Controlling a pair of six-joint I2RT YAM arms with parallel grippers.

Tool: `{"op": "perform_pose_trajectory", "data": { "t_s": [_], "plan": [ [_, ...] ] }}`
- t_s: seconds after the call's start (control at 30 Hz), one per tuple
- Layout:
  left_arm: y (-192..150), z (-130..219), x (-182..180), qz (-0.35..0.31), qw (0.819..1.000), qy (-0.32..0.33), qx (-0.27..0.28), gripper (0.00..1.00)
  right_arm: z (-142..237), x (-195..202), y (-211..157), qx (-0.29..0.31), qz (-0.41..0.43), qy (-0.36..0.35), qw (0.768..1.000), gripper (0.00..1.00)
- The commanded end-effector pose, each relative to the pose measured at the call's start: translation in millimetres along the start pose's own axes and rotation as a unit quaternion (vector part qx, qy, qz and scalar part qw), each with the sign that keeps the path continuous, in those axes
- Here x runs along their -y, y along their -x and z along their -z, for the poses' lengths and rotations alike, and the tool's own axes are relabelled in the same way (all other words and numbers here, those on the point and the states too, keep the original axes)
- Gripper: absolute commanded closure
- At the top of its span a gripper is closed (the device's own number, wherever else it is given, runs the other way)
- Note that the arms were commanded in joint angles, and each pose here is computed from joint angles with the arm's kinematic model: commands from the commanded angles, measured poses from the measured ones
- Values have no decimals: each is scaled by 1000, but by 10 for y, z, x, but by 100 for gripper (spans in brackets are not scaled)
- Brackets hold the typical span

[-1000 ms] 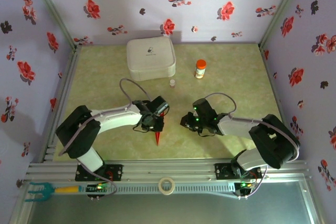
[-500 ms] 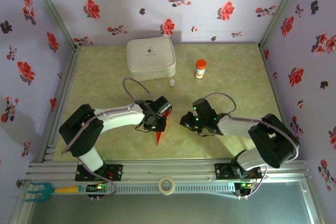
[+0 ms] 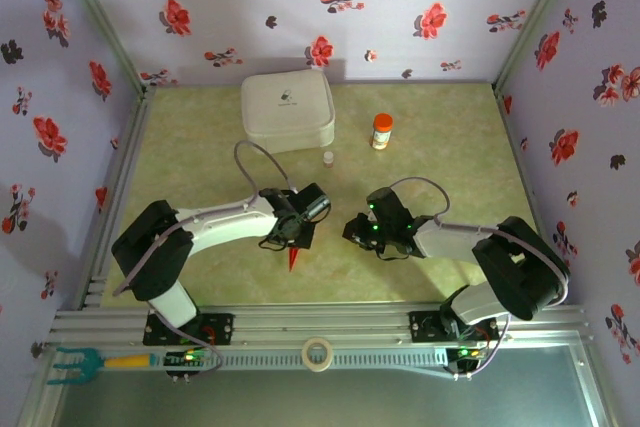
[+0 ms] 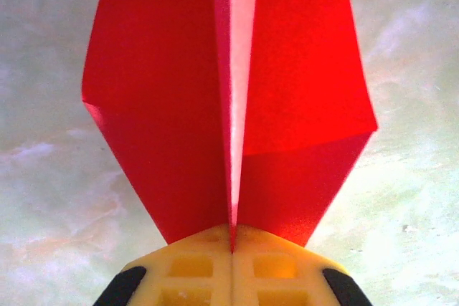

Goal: Fold a paper plane with a square sheet of paper (pick it up from the middle)
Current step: Turn over a paper plane at the center of the table, then move the paper plane to the center of the table.

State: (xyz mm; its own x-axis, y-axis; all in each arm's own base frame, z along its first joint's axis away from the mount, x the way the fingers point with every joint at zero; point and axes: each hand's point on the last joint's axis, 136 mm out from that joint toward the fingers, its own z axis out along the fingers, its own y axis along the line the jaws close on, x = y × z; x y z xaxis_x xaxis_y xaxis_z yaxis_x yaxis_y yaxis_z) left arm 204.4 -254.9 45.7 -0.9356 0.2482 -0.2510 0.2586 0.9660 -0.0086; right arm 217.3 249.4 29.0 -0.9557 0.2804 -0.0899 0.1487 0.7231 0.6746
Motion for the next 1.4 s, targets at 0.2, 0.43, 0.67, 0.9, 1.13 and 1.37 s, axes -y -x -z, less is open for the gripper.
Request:
{"op": "perform_pose_trajectory", "data": {
  "t_s": [0.2, 0.43, 0.67, 0.9, 1.13, 1.37],
  "plan": [
    [-29, -31, -83, 16, 999, 40, -8, 95, -39, 36, -34, -5, -2, -3, 1000, 82],
    [-63, -98, -59, 13, 999, 39, -21, 93, -37, 66, -38, -8, 2, -17, 1000, 82],
    [-54, -101, -32, 12, 999, 33, -21, 88, -48, 80, -43, -8, 0, -17, 1000, 82],
    [-59, -116, -20, 10, 999, 31, -23, 86, -61, 83, -45, -9, -1, -17, 1000, 82],
    [-86, -173, 10, 9, 999, 25, -29, 85, -69, 94, -49, -11, -2, -19, 1000, 82],
    [-105, -229, 13, 9, 999, 27, -34, 82, -72, 101, -51, -11, -3, -19, 1000, 82]
  ]
}}
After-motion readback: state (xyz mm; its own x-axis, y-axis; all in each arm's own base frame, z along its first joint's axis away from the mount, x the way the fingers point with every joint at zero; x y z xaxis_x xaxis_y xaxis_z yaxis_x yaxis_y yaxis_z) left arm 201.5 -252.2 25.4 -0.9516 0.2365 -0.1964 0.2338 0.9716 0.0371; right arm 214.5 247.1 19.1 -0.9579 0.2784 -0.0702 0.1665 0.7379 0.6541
